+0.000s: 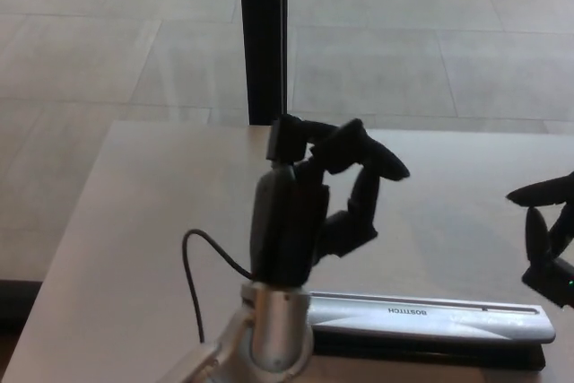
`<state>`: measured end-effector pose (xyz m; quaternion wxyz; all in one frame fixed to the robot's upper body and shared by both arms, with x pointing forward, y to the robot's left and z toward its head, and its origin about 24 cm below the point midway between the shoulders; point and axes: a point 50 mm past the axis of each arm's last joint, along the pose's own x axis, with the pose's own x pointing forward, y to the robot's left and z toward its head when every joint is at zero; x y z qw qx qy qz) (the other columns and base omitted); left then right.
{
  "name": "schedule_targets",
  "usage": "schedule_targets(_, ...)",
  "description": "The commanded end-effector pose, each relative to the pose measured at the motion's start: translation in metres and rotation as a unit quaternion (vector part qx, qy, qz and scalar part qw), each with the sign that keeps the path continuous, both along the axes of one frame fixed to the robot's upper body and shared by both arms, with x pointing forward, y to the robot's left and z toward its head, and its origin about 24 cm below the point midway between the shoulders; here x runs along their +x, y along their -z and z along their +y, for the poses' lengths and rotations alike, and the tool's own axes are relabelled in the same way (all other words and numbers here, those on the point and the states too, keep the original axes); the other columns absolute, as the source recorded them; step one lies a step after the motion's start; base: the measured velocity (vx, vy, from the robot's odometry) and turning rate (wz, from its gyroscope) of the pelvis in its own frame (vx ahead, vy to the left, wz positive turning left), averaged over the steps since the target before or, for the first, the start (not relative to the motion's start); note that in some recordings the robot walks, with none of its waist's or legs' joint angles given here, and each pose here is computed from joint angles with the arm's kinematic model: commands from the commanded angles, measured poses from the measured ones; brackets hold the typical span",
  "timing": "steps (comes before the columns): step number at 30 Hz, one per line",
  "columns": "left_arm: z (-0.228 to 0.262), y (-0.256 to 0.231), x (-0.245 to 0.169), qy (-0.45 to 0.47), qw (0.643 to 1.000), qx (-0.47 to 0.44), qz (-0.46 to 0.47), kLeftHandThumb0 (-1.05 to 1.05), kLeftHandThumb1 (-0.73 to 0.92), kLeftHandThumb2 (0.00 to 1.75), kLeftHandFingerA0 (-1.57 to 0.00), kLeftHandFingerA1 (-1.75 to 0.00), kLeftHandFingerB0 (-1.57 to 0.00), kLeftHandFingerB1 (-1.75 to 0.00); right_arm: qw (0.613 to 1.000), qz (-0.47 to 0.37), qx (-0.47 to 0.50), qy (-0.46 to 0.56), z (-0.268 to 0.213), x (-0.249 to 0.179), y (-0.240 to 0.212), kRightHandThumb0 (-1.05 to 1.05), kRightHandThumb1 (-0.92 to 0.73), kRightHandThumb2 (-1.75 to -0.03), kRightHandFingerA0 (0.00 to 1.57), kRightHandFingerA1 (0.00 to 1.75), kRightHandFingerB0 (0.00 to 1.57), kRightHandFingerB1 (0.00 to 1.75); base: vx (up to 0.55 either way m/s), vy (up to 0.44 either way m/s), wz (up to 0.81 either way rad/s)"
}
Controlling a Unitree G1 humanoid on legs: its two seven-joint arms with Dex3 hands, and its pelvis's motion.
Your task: A hole pucnch is kept on the middle on the desk infront of the robot and the robot uses both its hands as fists to press on it and use it
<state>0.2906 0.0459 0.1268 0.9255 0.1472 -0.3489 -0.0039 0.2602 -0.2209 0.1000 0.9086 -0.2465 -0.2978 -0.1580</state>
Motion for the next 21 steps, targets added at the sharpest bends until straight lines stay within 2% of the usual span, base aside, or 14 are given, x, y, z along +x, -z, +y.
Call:
schedule_targets(1, 0.137, -0.073, 0.021, 0.147, 0.947, -0.112, 0.262, -0.2, 0.75, 0.9, -0.83, -1.75, -0.69, -1.17, 0.994, 0.051, 0.1, -0.012, -0.126, -0.032, -0.137, -0.27, -0.6, -0.92, 1.0, 1.75, 0.84, 0.86, 0.0, 0.0, 0.0)
schedule_targets(3, 0.154, -0.07, 0.022, 0.114, 0.944, -0.123, 0.283, -0.21, 0.79, 0.83, -0.8, -1.75, -0.66, -1.07, 0.992, 0.052, 0.117, 0.01, -0.144, -0.041, -0.141, -0.28, -0.6, -0.93, 0.99, 1.72, 0.83, 0.79, 0.0, 0.0, 0.0)
schedule_targets(4, 0.174, -0.067, 0.021, 0.076, 0.946, -0.125, 0.288, -0.23, 0.81, 0.73, -0.74, -1.74, -0.59, -0.9, 0.987, 0.059, 0.136, 0.06, -0.166, -0.054, -0.145, -0.37, -0.48, -1.01, 1.23, 1.29, 0.8, 0.77, 0.0, 0.0, 0.0)
schedule_targets(5, 0.187, -0.067, 0.02, 0.056, 0.944, -0.141, 0.292, -0.21, 0.77, 0.73, -0.73, -1.69, -0.63, -0.83, 0.983, 0.06, 0.148, 0.093, -0.181, -0.064, -0.147, -0.4, -0.62, -0.7, 1.08, 1.33, 0.88, 0.61, 0.0, 0.0, 0.0)
schedule_targets(6, 0.206, -0.065, 0.017, 0.024, 0.941, -0.169, 0.292, -0.22, 0.79, 0.7, -0.61, -1.5, -0.55, -0.74, 0.976, 0.057, 0.162, 0.133, -0.2, -0.078, -0.147, -0.46, -0.64, -0.63, 1.14, 1.0, 0.88, 0.52, 0.0, 0.0, 0.0)
schedule_targets(9, 0.237, -0.062, 0.011, -0.026, 0.939, -0.196, 0.283, -0.25, 0.81, 0.68, -0.64, -1.44, -0.54, -0.72, 0.963, 0.054, 0.183, 0.189, -0.226, -0.101, -0.144, -0.47, -0.65, -0.64, 1.14, 0.9, 0.84, 0.5, 0.0, 0.0, 0.0)
schedule_targets(10, 0.269, -0.061, 0.001, -0.073, 0.931, -0.24, 0.267, -0.27, 0.86, 0.66, -0.59, -1.48, -0.5, -0.64, 0.948, 0.038, 0.206, 0.239, -0.246, -0.127, -0.137, -0.54, -0.66, -0.61, 1.03, 0.72, 0.75, 0.48, 0.0, 0.0, 0.0)
schedule_targets(12, 0.293, -0.062, -0.011, -0.13, 0.925, -0.264, 0.242, -0.32, 0.81, 0.69, -0.65, -1.37, -0.59, -0.65, 0.931, 0.029, 0.226, 0.284, -0.261, -0.149, -0.13, -0.64, -0.68, -0.62, 0.94, 0.61, 0.63, 0.51, 0.0, 0.0, 0.0)
schedule_targets(14, 0.31, -0.062, -0.025, -0.177, 0.918, -0.269, 0.231, -0.37, 0.83, 0.67, -0.6, -1.26, -0.6, -0.62, 0.914, 0.01, 0.26, 0.312, -0.273, -0.166, -0.12, -0.69, -0.69, -0.61, 0.89, 0.61, 0.53, 0.54, 0.0, 0.0, 0.0)
schedule_targets(15, 0.328, -0.057, -0.043, -0.227, 0.906, -0.276, 0.226, -0.43, 0.77, 0.68, -0.76, -1.11, -0.66, -0.62, 0.891, -0.008, 0.301, 0.339, -0.279, -0.185, -0.103, -0.69, -0.69, -0.61, 0.75, 0.62, 0.45, 0.57, 0.0, 0.0, 0.0)
schedule_targets(17, 0.332, -0.056, -0.046, -0.241, 0.902, -0.278, 0.225, -0.43, 0.77, 0.68, -0.76, -1.11, -0.66, -0.62, 0.883, -0.013, 0.314, 0.349, -0.281, -0.191, -0.098, -0.69, -0.69, -0.61, 0.75, 0.62, 0.45, 0.57, 0.0, 0.0, 0.0)
schedule_targets(19, 0.348, -0.045, -0.062, -0.286, 0.889, -0.269, 0.237, -0.49, 0.7, 0.72, -0.82, -0.82, -0.7, -0.6, 0.861, -0.022, 0.329, 0.388, -0.28, -0.206, -0.078, -0.69, -0.71, -0.61, 0.68, 0.62, 0.41, 0.57, 0.0, 0.0, 0.0)
schedule_targets(20, 0.36, -0.029, -0.078, -0.311, 0.872, -0.277, 0.257, -0.55, 0.65, 0.7, -0.96, -0.68, -0.8, -0.57, 0.832, -0.033, 0.361, 0.42, -0.281, -0.218, -0.056, -0.72, -0.71, -0.61, 0.61, 0.58, 0.37, 0.54, 0.0, 0.0, 0.0)
schedule_targets(21, 0.362, -0.022, -0.087, -0.348, 0.855, -0.281, 0.262, -0.62, 0.62, 0.66, -1.01, -0.59, -0.85, -0.54, 0.827, -0.028, 0.367, 0.425, -0.281, -0.223, -0.045, -0.69, -0.56, -1.01, 0.47, 0.66, 0.26, 0.59, 0.0, 0.0, 0.0)
